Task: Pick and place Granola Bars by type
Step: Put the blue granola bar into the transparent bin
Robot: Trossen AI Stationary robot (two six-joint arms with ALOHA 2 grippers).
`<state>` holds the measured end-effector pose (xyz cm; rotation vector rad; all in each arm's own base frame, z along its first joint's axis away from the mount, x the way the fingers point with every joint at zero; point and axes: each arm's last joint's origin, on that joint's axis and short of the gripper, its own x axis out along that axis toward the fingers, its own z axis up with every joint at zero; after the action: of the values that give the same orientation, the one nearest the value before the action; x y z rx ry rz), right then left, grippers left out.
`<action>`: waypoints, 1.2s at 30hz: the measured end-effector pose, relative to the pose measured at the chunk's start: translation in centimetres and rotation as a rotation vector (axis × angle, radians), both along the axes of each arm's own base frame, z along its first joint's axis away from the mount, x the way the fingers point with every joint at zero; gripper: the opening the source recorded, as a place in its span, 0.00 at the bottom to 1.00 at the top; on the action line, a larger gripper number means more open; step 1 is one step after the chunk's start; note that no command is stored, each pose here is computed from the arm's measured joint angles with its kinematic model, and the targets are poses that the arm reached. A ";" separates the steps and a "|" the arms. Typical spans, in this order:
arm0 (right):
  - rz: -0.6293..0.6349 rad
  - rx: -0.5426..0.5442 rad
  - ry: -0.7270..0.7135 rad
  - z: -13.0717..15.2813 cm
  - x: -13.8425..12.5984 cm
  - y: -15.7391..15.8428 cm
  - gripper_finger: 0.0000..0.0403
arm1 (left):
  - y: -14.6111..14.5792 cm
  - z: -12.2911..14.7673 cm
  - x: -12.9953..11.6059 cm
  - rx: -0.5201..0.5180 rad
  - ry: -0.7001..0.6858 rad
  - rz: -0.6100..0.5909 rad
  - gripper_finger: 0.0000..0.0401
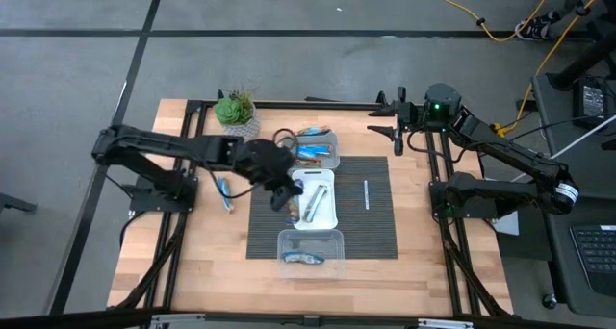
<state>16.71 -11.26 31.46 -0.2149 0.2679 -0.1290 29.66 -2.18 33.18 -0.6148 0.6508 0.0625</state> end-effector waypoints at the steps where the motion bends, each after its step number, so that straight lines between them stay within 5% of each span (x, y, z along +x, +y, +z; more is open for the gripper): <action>1: 0.000 0.000 0.000 0.0 0.0 0.0 0.42 | 0.0 0.2 0.5 0.008 -0.001 -0.024 0.05; 17: 0.000 0.003 0.003 0.0 0.0 0.0 0.42 | -2.3 -1.5 3.6 0.057 0.142 -0.305 0.05; 29: -0.001 0.002 0.008 -0.1 0.0 0.0 0.42 | -6.2 -7.2 6.1 0.141 0.294 -0.423 0.05; 36: -0.002 0.004 0.008 -0.1 0.0 0.0 0.42 | -7.7 -8.9 8.1 0.136 0.207 -0.445 0.05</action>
<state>16.69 -11.26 31.38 -0.2114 0.2762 -0.1295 37.80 -9.86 24.29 -0.3241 0.9630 -0.2464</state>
